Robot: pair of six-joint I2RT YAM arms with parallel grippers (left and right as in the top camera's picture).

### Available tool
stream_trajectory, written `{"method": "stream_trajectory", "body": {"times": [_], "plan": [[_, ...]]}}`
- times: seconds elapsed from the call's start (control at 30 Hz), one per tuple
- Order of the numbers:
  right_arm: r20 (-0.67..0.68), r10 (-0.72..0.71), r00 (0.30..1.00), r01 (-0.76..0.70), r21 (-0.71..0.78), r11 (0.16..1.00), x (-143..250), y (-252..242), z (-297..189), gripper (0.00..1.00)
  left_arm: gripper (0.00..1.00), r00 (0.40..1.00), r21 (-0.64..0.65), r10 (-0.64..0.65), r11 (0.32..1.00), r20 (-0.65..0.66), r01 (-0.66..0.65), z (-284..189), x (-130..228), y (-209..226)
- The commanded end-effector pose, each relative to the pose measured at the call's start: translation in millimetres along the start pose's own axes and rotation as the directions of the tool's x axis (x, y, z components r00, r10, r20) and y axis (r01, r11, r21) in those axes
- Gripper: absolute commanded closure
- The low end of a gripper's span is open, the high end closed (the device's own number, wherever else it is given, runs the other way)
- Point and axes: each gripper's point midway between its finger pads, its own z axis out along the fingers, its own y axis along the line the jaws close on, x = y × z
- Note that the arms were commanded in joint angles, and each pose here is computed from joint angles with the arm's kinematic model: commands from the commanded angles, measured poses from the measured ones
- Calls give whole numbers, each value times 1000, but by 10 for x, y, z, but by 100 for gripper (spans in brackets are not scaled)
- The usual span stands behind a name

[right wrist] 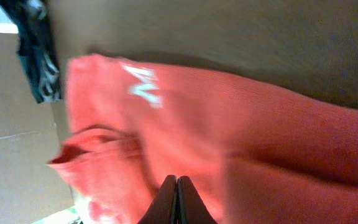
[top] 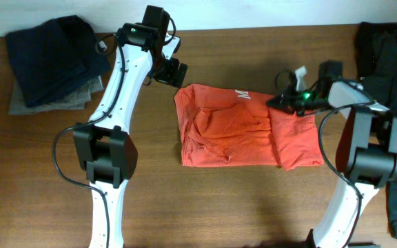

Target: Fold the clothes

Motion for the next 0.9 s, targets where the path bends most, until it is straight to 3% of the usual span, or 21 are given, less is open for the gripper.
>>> {"method": "stream_trajectory", "body": {"times": [0.0, 0.2, 0.33, 0.77, 0.87], "plan": [[82, -155, 985, 155, 5, 988, -250, 632, -498, 96, 1, 999, -11, 11, 1000, 50, -11, -229, -75, 43], [-114, -184, 976, 187, 15, 982, 331, 609, -647, 96, 1, 999, -10, 11, 1000, 44, -11, -228, -62, 40], [-223, -84, 971, 102, 70, 992, 747, 234, -500, 96, 1, 999, -11, 12, 1000, 49, -11, -229, -74, 41], [-263, 52, 963, -29, 89, 996, 1628, -537, 14, 96, 1, 999, -11, 12, 1000, 50, -11, -229, -75, 41], [-260, 33, 965, -12, 79, 997, 1624, -528, 17, 96, 1, 999, -11, 12, 1000, 50, -11, -229, -75, 41]]}}
